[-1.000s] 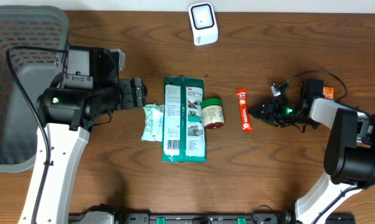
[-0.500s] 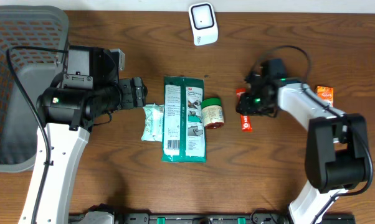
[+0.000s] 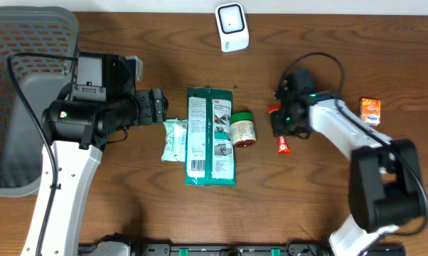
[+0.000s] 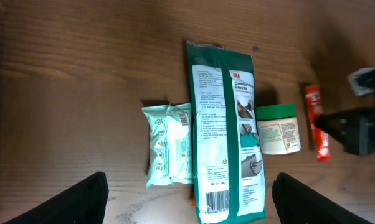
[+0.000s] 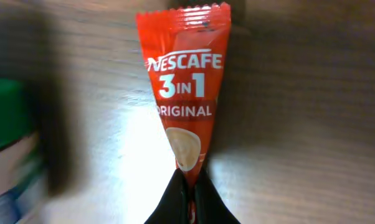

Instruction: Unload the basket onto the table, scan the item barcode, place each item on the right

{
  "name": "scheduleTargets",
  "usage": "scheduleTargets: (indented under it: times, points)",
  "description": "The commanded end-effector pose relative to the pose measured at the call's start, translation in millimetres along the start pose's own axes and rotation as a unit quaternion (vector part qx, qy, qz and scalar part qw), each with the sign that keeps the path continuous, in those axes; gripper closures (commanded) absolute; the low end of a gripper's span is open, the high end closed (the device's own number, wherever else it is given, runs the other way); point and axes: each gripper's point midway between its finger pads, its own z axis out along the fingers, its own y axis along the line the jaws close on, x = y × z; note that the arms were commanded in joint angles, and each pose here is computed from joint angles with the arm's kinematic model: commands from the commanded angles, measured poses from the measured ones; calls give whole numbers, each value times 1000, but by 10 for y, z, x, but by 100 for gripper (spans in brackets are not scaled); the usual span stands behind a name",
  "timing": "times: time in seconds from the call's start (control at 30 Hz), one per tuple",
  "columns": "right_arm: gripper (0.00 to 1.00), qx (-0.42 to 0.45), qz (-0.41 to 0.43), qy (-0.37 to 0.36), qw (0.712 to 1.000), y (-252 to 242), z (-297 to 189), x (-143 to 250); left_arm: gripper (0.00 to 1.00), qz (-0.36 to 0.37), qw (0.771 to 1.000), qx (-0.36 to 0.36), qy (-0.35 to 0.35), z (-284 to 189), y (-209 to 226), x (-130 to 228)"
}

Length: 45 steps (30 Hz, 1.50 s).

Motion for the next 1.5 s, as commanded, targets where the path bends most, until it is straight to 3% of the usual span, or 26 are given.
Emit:
scheduleTargets:
  times: [0.0,0.13,0.27,0.4,0.57,0.67,0.77,0.9,1.13,1.3,1.47]
  points:
    - [99,-126,20,-64,990,171,-592,-202,16,0,1000,-4,-8,-34,5,-42]
    - [99,-229,30,-89,969,171,-981,-204,15,0,1000,-4,-8,-34,6,-41]
    - [99,-364,21,-118,924,233,-1332,-187,16,0,1000,-4,-8,-34,5,-42]
    - [99,-372,50,-135,917,-20,-1355,-154,15,0,1000,-4,-8,-34,6,-41]
    - [99,-477,73,-182,857,-104,-1656,-123,16,0,1000,-4,-8,-34,6,-41]
    - [99,-487,95,-200,845,-255,-1712,-111,15,0,1000,-4,-8,-34,6,-41]
    - [99,-449,131,-189,864,-426,-1595,-99,16,0,1000,-4,-8,-34,6,-41]
    - [99,-342,172,-151,911,-644,-1370,-67,16,0,1000,-4,-8,-34,6,-41]
    - [99,-137,130,-131,973,-651,-1467,-162,15,0,1000,-4,-8,-34,5,-42]
    - [99,-43,65,-136,988,-176,-1483,-277,15,0,1000,-4,-8,-34,6,-41]
    - [99,10,-42,-169,985,557,-1362,-375,16,0,1000,-4,-8,-34,6,-41]
